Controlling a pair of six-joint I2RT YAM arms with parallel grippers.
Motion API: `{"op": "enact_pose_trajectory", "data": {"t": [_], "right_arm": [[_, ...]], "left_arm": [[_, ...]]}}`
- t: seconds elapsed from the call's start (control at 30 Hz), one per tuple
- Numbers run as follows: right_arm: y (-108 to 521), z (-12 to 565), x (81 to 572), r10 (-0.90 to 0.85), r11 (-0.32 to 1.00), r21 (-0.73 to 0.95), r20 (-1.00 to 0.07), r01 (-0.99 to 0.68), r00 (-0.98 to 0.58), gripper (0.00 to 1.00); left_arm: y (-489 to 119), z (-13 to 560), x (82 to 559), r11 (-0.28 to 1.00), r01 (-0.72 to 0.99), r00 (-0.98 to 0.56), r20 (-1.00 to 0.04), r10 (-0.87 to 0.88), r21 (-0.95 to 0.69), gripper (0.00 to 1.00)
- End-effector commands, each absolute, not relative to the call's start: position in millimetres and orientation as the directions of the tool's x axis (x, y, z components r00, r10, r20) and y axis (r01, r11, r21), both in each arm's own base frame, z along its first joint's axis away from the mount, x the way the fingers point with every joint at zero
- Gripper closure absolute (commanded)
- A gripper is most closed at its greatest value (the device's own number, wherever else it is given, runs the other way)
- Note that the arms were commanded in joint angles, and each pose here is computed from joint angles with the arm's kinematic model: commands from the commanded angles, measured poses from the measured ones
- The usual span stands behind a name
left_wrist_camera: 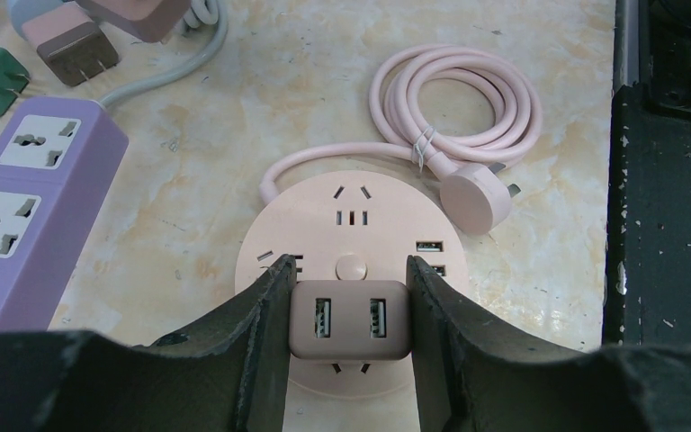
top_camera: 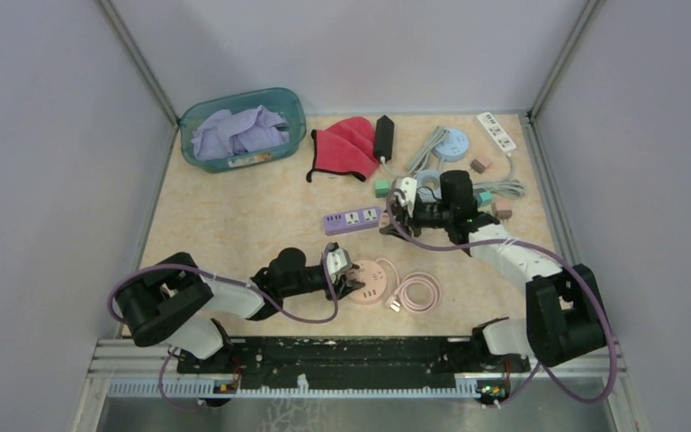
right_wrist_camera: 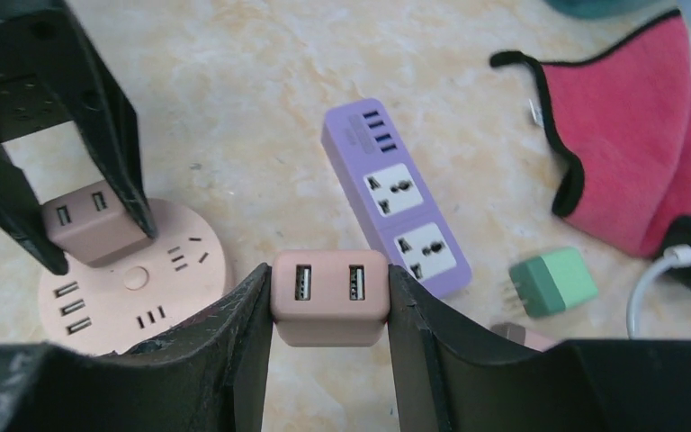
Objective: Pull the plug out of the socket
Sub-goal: Remove the plug from the socket, then place the plug at the center of the board.
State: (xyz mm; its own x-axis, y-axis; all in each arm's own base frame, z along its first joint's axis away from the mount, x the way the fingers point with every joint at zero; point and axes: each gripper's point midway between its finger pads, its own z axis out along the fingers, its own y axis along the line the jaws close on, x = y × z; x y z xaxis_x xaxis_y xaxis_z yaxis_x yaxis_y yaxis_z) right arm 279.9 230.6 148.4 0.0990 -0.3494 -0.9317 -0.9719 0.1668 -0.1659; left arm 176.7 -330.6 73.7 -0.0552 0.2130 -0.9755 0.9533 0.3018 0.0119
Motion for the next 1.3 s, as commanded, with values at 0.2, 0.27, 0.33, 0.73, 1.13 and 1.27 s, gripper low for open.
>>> {"op": "enact_pose_trajectory", "data": {"t": [0.2, 0.27, 0.33, 0.73, 1.13, 1.27], "right_arm": [[198, 172, 345, -0.247, 0.565, -0.123, -0.969, -0.816, -0.024, 0.9], [191, 168, 355, -0.23, 0.629, -0.105, -0.972, -0.77, -0.055, 0.88], [186, 165, 364, -0.217, 0.676, -0.09, -0.973, -0.732, -0.081, 0.88], [162, 136, 393, -0.216, 0.812, -0.054, -0.953, -0.581, -0.212, 0.83], [160, 117, 399, -0.23, 0.824, -0.025, -0.928, -0.566, -0.294, 0.64], [159, 116, 400, -0.233, 0.828, -0.027, -0.925, -0.56, -0.3, 0.59]], "left_arm": [[-316, 40, 170, 0.331, 0.943, -0.153, -0.936, 0.316, -0.042, 0.99], [-316, 41, 171, 0.333, 0.942, -0.155, -0.936, 0.316, -0.044, 0.99], [-316, 41, 171, 0.336, 0.941, -0.157, -0.936, 0.316, -0.044, 0.99], [-316, 41, 172, 0.341, 0.939, -0.159, -0.934, 0.319, -0.044, 0.99], [-317, 41, 173, 0.339, 0.94, -0.156, -0.934, 0.322, -0.041, 0.99], [-317, 41, 173, 0.339, 0.94, -0.155, -0.934, 0.322, -0.039, 0.99]]}}
